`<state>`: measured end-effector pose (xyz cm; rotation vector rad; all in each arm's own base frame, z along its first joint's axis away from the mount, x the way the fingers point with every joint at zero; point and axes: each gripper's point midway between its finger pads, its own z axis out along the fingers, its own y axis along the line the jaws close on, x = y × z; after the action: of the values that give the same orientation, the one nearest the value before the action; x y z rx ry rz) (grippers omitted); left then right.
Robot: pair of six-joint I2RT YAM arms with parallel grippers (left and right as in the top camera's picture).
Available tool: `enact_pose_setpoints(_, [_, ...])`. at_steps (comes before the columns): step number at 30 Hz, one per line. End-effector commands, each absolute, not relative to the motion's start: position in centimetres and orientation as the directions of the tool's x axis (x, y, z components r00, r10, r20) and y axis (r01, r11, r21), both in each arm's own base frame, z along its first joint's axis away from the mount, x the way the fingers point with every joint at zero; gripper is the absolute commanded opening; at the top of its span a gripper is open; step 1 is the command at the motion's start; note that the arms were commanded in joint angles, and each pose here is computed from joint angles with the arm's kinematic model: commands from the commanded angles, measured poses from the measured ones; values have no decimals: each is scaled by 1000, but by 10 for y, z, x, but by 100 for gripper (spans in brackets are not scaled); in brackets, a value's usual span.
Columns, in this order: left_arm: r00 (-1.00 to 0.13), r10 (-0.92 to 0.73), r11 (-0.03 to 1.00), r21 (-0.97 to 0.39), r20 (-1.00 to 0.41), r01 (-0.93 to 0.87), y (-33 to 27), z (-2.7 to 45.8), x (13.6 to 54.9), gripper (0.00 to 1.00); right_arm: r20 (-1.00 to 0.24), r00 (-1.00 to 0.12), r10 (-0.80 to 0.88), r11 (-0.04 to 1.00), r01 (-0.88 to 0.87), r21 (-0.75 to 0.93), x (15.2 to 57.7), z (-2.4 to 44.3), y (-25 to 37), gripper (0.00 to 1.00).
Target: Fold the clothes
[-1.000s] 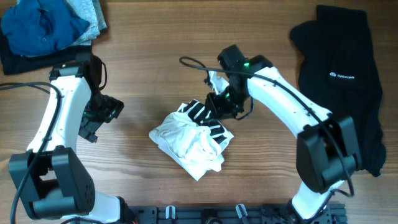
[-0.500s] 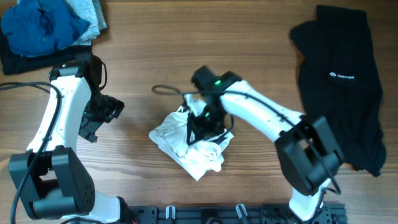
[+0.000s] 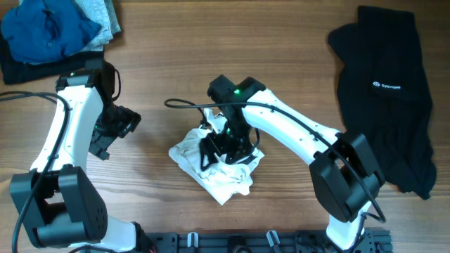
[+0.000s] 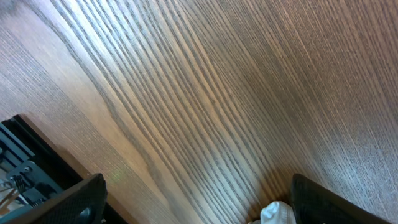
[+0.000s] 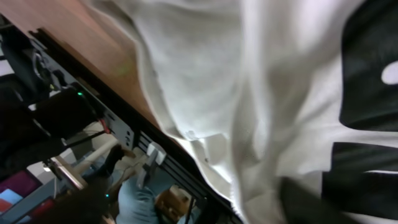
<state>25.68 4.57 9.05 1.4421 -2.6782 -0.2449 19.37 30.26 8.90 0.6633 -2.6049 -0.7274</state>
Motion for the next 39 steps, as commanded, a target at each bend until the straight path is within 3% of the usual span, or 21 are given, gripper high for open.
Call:
enact_pose_setpoints(1, [-555,-832,547,167,-2,-820,46,94,256,95,161,-808,-567,715,-386,583,186,104,315,99])
enact_pose_setpoints(7, [-555,-832,547,167,-2,-820,46,94,256,95,154,-757,-635,657,-424,623,160,109,332,100])
enact_pose_setpoints(23, [-555,-832,547,152,-9,-823,46,93,260,96,40,-686,-727,470,-454,757,147,132,352,100])
enact_pose_setpoints(27, [-561,-828,558,116,15,-821,39,93,264,97,58,-697,-715,508,-460,729,150,127,348,100])
enact_pose_setpoints(30, [-616,-786,619,55,62,-784,28,92,269,98,123,-766,-631,682,-471,559,172,104,327,100])
enact_pose_setpoints(33, [-630,-773,633,40,77,-773,25,92,270,100,108,-852,-512,824,-451,344,211,93,299,100])
enact_pose_setpoints(39, [-630,-773,633,35,73,-773,25,92,271,100,-32,-902,-430,843,-414,343,269,131,294,100])
